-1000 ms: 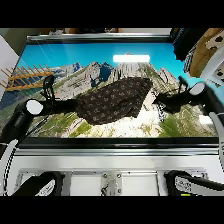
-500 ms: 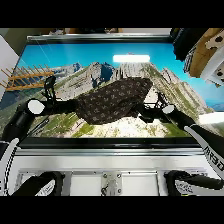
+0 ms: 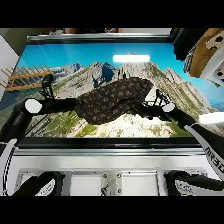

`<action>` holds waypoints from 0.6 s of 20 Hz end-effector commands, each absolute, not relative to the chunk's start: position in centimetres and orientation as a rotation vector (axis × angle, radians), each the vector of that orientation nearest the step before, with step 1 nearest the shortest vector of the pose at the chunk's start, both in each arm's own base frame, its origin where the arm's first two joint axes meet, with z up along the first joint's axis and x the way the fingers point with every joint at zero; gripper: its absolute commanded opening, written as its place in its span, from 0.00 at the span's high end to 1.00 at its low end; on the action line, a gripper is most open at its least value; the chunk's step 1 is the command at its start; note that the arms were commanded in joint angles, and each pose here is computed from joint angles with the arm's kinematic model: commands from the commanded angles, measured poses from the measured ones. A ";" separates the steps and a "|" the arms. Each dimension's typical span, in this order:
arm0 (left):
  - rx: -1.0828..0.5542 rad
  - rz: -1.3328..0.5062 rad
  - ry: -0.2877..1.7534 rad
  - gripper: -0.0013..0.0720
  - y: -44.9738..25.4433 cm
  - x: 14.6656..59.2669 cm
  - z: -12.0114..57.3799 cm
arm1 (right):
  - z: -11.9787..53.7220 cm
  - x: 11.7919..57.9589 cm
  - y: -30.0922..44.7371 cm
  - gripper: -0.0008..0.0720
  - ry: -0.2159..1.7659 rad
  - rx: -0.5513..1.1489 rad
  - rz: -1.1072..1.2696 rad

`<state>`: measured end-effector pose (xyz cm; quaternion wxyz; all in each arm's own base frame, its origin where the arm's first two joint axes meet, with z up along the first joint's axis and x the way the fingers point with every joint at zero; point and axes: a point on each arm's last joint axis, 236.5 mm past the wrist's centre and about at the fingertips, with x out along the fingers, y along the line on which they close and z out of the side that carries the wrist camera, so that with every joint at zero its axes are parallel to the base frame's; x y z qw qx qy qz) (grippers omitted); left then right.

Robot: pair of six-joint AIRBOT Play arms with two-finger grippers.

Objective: Fold the clothes and pants, and hang the long-sleeved shirts on hangers.

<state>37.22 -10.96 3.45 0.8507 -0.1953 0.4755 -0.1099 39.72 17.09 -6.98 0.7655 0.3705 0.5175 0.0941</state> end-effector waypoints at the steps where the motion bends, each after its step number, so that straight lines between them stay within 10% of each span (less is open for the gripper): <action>1: -0.431 -0.204 0.823 0.97 -8.2 39.3 10.7 | 1.4 41.6 15.1 0.98 1.028 0.745 0.350; 7: -0.359 -0.245 0.149 0.97 -5.4 32.0 40.2 | 27.6 35.9 11.6 0.98 0.732 0.544 0.578; 12: -0.319 -0.299 -0.164 0.97 -6.4 20.3 50.6 | 37.5 27.6 10.4 0.98 0.494 0.438 0.455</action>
